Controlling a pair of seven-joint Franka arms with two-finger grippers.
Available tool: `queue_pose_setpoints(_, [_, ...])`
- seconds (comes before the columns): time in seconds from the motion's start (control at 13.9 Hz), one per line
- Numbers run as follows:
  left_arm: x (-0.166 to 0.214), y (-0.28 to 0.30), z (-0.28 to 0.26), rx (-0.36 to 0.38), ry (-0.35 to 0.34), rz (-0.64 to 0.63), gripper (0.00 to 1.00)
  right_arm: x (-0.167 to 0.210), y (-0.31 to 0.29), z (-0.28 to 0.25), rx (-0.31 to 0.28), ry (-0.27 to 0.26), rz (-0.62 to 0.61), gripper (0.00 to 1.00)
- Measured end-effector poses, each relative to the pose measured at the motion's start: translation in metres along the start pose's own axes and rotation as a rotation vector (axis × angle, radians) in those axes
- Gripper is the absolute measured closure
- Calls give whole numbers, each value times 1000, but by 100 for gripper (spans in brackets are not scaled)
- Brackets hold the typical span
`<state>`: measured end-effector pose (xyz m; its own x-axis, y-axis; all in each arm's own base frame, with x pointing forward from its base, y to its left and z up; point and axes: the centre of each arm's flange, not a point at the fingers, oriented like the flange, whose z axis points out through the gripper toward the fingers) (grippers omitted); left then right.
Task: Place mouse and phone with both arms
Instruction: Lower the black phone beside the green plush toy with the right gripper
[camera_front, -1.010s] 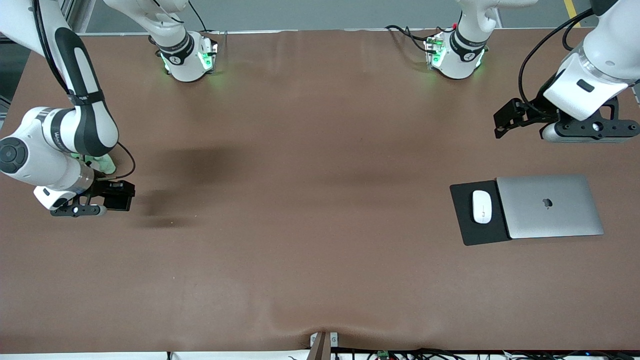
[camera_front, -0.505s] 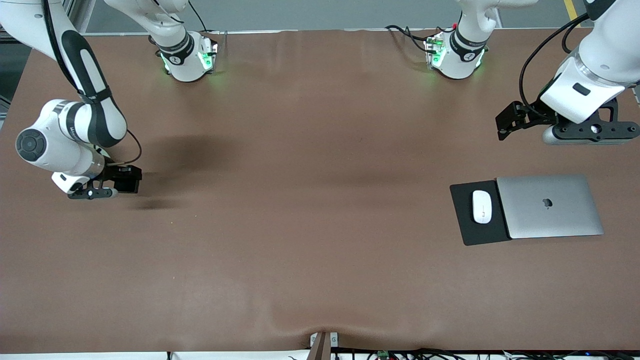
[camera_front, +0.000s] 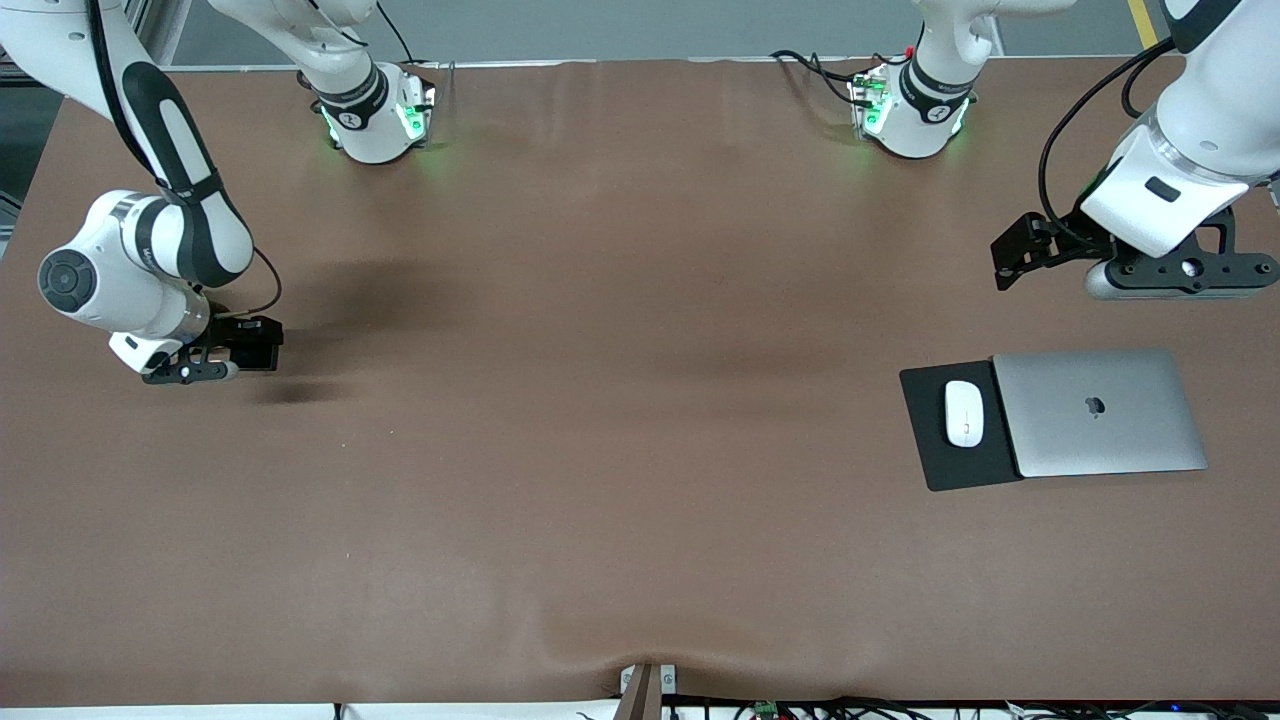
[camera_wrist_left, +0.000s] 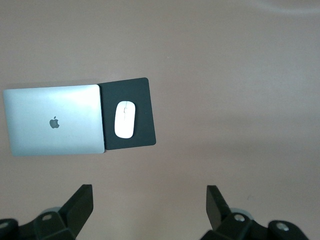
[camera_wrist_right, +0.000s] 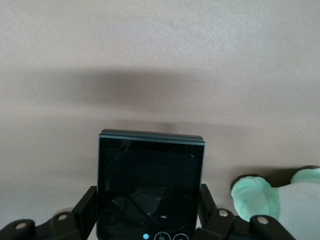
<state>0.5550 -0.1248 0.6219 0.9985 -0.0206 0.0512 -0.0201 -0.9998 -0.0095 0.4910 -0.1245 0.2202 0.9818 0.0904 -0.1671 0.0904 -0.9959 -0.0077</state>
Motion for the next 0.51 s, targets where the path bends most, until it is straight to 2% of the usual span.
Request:
queue_pose_setpoints(0.22, [1,0,-1,-2,9,0,0,-6,-3,11,-8,25,-7,18])
queue_pose_setpoints(0.51, [2,0,-2,-4,17,0,0,-13,-1,17,-8,25,1,18])
